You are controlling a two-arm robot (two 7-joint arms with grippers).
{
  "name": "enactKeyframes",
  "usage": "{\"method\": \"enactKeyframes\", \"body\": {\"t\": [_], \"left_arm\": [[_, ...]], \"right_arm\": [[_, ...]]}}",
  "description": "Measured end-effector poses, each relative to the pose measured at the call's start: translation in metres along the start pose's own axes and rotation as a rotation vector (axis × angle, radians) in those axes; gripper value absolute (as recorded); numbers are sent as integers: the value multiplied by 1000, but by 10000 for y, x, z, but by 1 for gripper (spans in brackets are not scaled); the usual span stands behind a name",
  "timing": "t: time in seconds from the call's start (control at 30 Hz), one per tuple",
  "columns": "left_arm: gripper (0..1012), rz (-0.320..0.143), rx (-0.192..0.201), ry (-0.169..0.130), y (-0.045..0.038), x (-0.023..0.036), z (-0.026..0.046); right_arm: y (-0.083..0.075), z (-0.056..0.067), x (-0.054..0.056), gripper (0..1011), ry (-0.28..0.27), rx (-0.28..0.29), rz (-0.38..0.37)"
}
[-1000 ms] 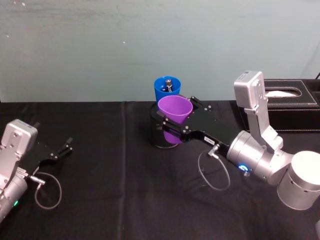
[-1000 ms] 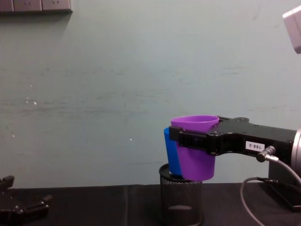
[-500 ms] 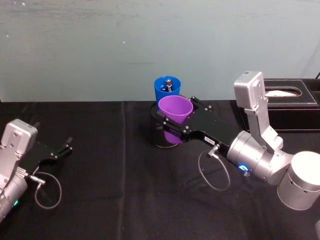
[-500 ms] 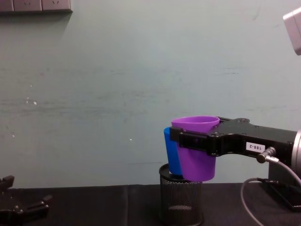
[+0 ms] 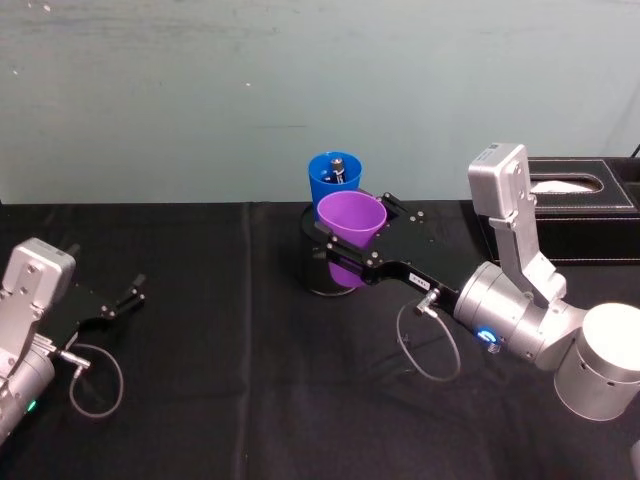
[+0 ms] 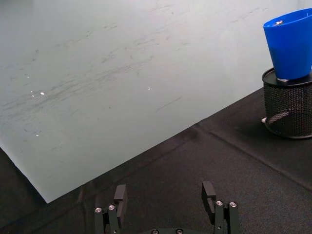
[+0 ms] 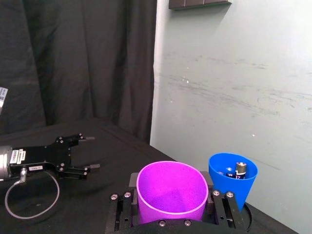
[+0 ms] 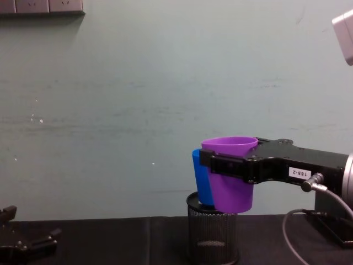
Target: Pick up one cup with a gripper and tap it against the other cup.
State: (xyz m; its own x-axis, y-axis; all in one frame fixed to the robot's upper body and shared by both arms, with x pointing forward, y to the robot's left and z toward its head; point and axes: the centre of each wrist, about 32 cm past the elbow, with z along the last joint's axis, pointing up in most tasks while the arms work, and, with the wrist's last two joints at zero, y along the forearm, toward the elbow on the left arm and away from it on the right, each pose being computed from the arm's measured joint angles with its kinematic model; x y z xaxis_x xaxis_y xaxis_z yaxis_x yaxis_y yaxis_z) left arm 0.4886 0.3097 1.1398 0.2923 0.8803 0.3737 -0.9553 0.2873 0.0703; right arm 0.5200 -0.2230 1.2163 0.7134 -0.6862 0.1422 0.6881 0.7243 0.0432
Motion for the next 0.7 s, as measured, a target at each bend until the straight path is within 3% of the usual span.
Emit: {"method": "enactKeyframes", "body": {"t": [0.7], "left_arm": [[1000, 0, 0, 0, 0, 0, 0]], "right_arm": [[0, 0, 0, 741, -1, 0, 0]]}}
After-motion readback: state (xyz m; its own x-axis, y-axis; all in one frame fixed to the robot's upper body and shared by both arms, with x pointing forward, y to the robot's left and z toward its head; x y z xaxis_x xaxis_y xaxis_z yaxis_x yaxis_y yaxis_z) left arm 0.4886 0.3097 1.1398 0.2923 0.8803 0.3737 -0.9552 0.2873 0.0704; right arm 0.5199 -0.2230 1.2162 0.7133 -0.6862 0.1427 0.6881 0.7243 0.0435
